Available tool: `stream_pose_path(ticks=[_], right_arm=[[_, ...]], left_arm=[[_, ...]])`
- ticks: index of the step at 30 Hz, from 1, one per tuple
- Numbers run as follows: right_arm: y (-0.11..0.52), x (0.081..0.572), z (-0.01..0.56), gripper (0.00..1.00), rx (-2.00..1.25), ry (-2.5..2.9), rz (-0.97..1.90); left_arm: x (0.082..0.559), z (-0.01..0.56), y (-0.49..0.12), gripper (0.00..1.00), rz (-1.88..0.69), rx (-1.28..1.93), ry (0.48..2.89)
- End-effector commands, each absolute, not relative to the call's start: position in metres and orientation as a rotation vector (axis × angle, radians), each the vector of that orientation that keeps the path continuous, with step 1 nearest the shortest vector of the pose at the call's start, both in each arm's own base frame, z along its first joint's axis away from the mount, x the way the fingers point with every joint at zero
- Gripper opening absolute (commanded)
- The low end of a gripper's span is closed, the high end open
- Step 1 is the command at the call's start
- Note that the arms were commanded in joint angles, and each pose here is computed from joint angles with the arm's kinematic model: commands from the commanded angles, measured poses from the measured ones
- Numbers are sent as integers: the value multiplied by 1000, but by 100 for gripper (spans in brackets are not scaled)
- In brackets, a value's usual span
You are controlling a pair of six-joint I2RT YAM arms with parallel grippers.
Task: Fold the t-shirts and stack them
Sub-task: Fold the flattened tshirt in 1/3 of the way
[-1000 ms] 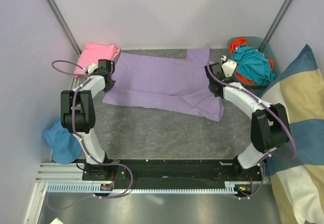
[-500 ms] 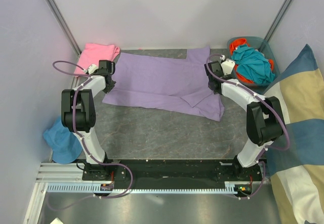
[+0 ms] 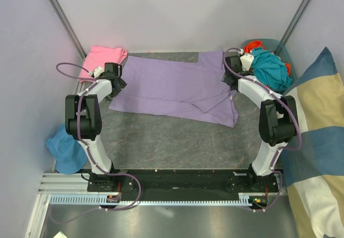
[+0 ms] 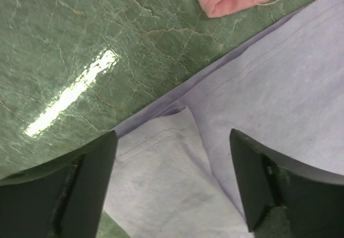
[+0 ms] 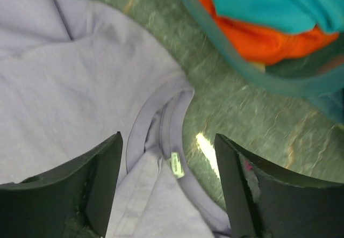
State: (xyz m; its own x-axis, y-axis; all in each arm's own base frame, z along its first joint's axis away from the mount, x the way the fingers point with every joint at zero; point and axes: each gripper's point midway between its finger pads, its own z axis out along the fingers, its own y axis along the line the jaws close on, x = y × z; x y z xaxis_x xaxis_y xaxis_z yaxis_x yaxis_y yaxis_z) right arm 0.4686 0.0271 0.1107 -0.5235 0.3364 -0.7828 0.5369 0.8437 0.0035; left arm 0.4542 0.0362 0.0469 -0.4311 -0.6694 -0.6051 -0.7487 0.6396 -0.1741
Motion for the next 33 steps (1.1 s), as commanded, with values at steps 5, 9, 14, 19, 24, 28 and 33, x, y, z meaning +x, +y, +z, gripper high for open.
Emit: stream_pose_path(ticks=[5,9,14,19,24,28,33], right_arm=[[48,473,150,81,533,2130,-97],[80,444,135,82,441,2212,-33],[118,417,118,82,365,2275,39],[153,398,98,78,274,2343,92],[172,387,83,63,229,2385,113],[178,380,75,53,222,2409,127],[187,363,53,51,203,2463,132]], left_arm=[[453,117,28,100,64,-1034,2079],[431,134,5,100,39,-974,2063],[399,133,-23,100,-15,-914,2089],[377,109,-27,100,-11,-924,2142],[370,104,-26,100,-7,-924,2153],[371,107,-26,100,-4,-921,2147],[370,104,-26,100,-5,-924,2153]])
